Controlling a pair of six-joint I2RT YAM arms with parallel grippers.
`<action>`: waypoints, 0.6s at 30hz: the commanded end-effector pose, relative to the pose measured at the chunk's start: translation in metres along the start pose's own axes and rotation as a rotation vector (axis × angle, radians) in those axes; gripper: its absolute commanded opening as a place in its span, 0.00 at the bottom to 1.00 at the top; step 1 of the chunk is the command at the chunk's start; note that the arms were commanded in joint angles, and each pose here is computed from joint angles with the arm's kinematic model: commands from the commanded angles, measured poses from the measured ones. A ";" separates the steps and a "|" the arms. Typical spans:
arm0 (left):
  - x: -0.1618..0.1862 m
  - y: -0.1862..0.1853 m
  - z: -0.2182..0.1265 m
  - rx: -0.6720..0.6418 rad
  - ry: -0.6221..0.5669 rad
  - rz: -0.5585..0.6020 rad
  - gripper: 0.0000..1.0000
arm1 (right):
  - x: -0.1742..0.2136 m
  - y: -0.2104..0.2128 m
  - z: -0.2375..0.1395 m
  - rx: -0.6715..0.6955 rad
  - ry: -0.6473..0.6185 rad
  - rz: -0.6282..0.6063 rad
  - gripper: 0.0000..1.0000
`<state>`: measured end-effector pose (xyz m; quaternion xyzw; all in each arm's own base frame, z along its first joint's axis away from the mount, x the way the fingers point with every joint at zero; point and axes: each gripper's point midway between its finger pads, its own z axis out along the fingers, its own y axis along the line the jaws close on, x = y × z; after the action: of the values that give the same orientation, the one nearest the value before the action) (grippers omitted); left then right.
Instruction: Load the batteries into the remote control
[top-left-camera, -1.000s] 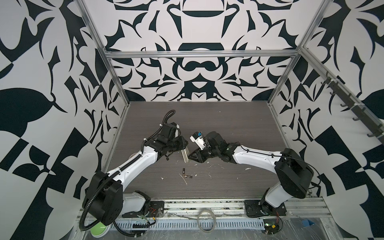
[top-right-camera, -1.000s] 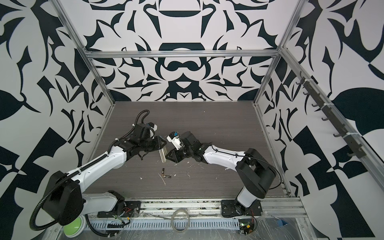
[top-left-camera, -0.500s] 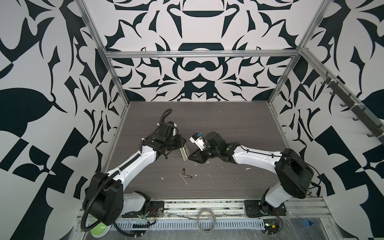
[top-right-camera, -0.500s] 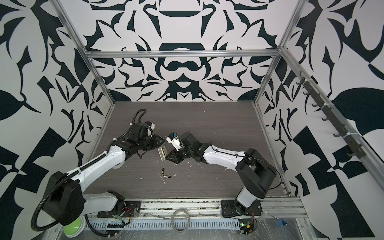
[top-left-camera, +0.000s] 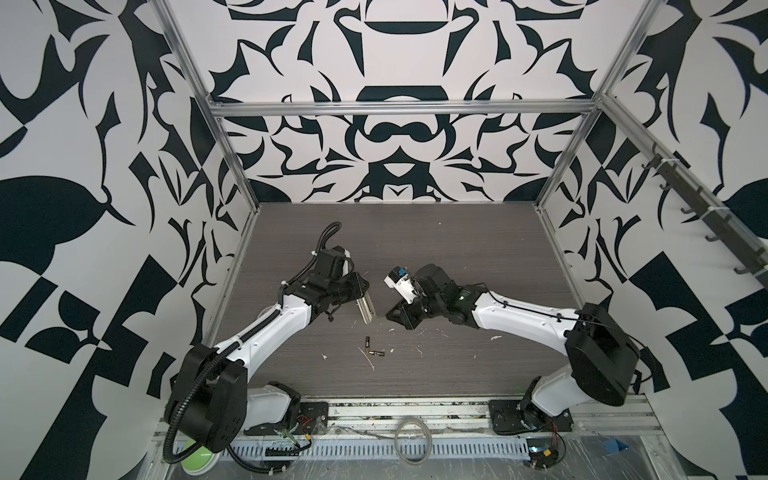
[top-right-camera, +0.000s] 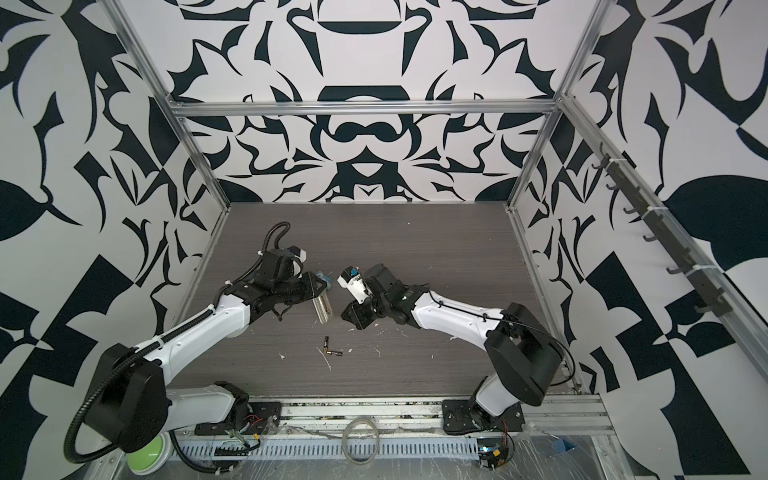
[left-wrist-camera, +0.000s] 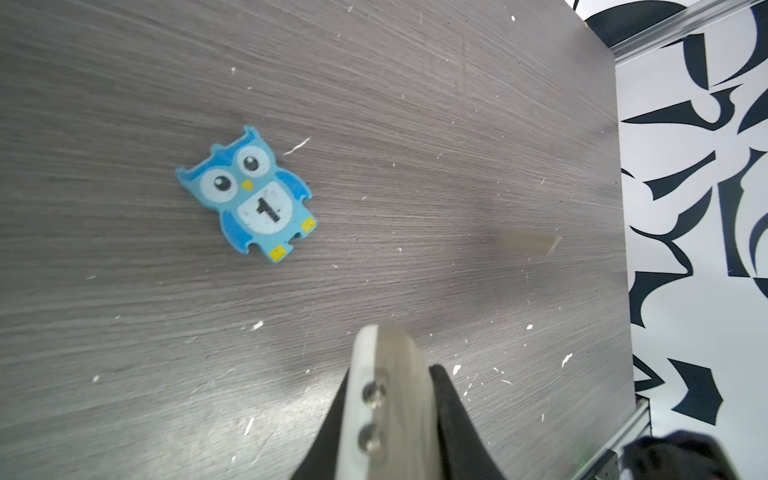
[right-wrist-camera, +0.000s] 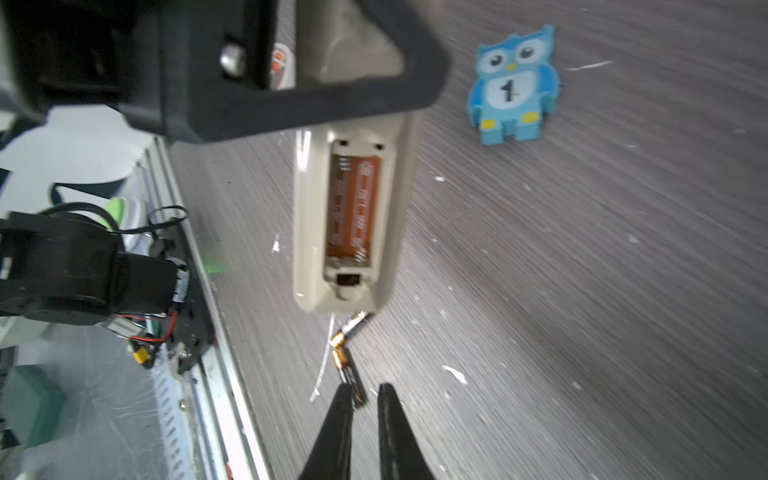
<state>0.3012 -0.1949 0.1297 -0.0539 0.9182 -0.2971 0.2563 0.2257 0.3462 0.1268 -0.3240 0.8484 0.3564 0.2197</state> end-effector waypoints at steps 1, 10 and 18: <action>-0.005 0.002 -0.008 0.011 -0.042 0.014 0.00 | -0.004 -0.013 -0.015 0.095 0.001 -0.043 0.17; -0.002 0.008 -0.009 0.021 -0.049 0.013 0.00 | 0.001 -0.025 -0.028 0.152 0.013 -0.032 0.17; -0.001 0.011 -0.013 0.042 -0.068 0.025 0.00 | -0.003 -0.044 -0.048 0.254 0.016 -0.026 0.22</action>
<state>0.2949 -0.1797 0.1234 -0.0570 0.9124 -0.3000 0.2727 0.2386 0.2954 0.1159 -0.3126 0.8867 0.2569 0.2238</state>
